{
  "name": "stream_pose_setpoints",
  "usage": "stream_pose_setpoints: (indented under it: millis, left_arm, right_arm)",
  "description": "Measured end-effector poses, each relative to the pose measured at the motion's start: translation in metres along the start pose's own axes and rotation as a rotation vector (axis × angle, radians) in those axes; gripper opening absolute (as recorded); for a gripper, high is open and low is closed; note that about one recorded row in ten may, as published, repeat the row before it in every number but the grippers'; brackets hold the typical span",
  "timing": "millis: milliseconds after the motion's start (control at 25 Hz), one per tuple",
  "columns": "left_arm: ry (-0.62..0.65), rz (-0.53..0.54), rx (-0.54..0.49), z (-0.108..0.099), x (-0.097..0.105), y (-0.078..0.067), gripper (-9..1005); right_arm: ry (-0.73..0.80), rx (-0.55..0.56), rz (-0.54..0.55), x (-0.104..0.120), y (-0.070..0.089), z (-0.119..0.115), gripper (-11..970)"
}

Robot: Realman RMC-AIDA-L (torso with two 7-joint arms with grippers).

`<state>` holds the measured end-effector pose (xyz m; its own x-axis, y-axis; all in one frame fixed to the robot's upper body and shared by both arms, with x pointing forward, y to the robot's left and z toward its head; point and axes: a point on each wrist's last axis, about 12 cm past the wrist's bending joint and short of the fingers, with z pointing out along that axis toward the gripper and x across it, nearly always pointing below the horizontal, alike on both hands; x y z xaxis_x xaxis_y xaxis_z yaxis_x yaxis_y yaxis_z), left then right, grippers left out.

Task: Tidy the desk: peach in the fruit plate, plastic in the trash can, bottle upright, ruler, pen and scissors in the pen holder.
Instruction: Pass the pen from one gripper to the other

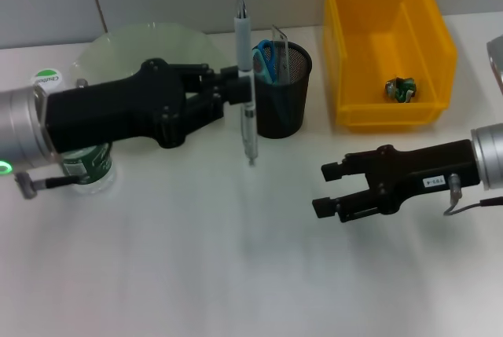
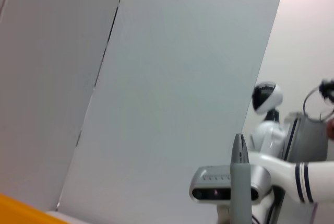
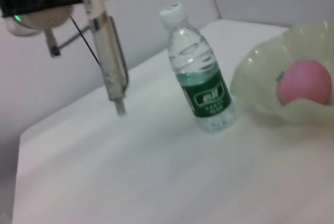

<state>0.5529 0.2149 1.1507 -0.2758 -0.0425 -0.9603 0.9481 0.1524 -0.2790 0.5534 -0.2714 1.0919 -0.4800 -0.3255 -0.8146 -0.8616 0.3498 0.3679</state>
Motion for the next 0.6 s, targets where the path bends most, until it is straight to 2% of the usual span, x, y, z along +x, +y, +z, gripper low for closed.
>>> stream_pose_setpoints:
  millis: [80, 160, 360, 400, 560, 600]
  left_arm:
    - [-0.014, -0.004, 0.003, 0.001, 0.003, 0.0, 132]
    - [-0.095, -0.035, -0.003, 0.005, 0.018, 0.0, 132]
    - [-0.116, -0.041, -0.009, 0.005, 0.02, 0.0, 132]
    - [-0.188, -0.072, -0.039, 0.002, 0.029, 0.001, 132]
    - [-0.238, -0.102, -0.063, 0.0, 0.035, 0.001, 132]
    - [-0.275, -0.137, -0.085, -0.002, 0.04, 0.001, 132]
  right_arm:
    - [-0.032, -0.007, -0.026, 0.0, 0.002, 0.001, 823]
    - [-0.089, -0.02, -0.06, -0.001, 0.006, 0.003, 823]
    - [-0.167, -0.027, -0.096, 0.001, 0.011, 0.003, 823]
    - [-0.185, -0.025, -0.102, 0.001, 0.011, 0.002, 823]
    - [-0.251, -0.032, -0.112, 0.005, 0.017, 0.002, 823]
    - [-0.259, -0.034, -0.116, 0.006, 0.018, 0.003, 823]
